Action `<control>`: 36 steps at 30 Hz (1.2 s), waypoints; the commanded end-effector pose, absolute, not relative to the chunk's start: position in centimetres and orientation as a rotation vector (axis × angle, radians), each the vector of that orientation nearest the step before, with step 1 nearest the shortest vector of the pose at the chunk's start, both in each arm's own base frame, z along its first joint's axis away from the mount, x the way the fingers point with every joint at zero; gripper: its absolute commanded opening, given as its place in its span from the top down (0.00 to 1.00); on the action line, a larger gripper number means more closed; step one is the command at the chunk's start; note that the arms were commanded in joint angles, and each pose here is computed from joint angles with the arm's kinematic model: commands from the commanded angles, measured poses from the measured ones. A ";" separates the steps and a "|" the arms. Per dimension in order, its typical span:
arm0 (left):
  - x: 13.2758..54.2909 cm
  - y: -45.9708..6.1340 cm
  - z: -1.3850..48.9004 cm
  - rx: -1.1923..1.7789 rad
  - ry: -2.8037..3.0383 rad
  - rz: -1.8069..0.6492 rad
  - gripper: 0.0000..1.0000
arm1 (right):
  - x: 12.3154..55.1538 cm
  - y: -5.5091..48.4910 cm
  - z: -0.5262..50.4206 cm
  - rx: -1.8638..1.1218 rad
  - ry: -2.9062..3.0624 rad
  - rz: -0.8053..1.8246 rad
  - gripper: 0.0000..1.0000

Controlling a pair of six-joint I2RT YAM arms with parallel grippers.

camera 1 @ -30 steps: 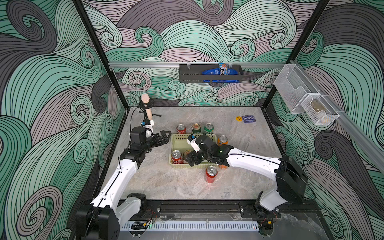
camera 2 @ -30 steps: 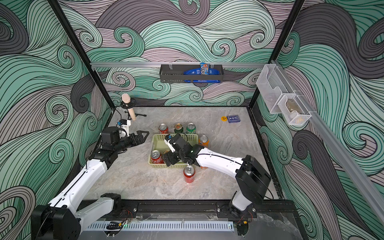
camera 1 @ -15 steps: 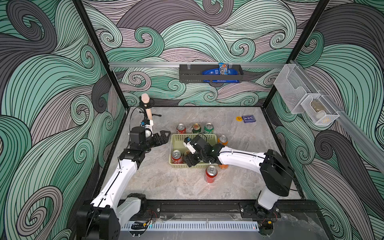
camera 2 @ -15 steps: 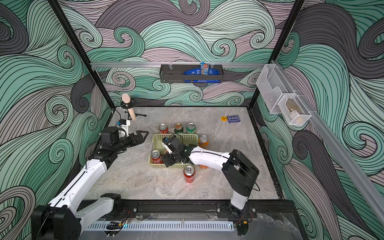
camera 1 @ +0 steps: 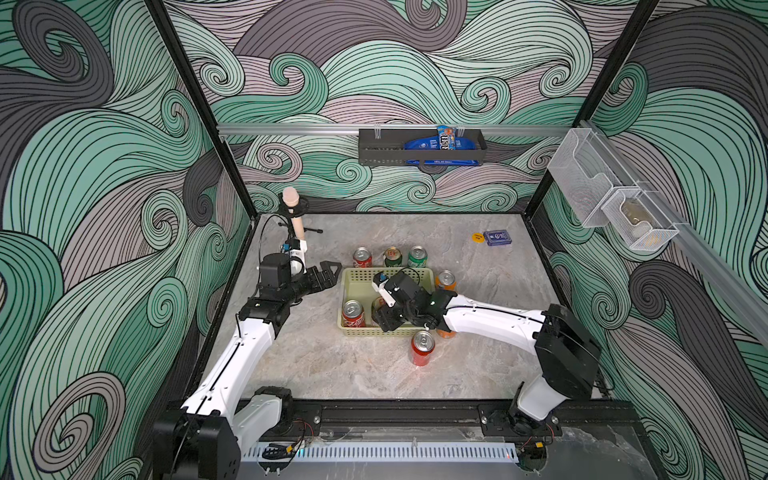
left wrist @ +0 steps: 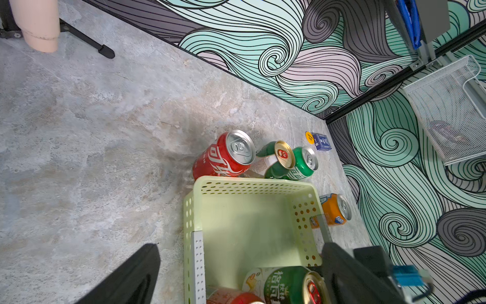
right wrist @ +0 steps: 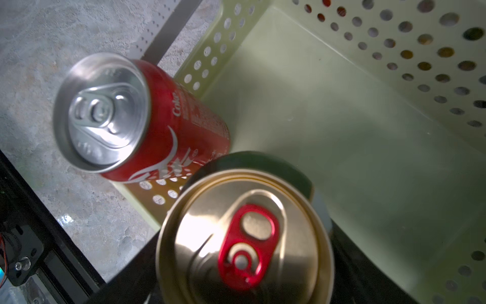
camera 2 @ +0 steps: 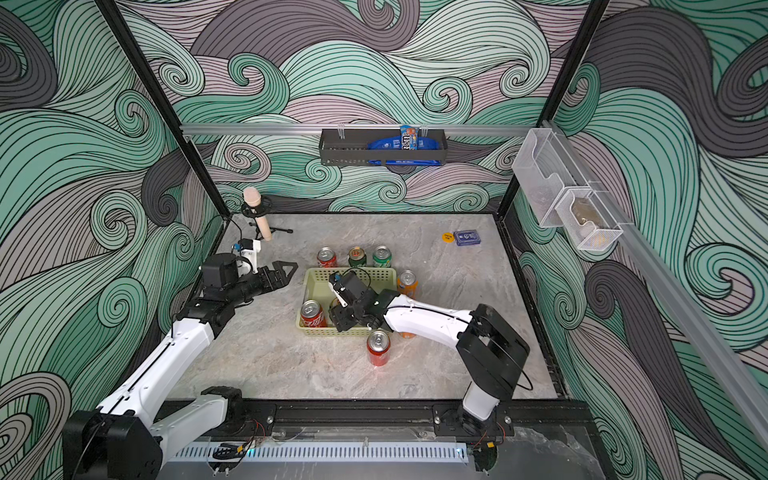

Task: Take out the drinks from the basket
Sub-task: Pick up the drink from the basket.

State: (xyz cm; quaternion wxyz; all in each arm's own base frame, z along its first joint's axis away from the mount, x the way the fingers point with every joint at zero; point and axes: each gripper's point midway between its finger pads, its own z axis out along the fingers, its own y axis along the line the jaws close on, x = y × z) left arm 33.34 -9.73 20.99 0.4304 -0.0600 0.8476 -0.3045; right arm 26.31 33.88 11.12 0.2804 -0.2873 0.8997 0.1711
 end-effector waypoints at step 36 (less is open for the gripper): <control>32.6 -11.1 20.2 -0.108 2.136 -0.827 0.02 | 17.6 32.1 18.0 -0.920 2.145 0.640 0.44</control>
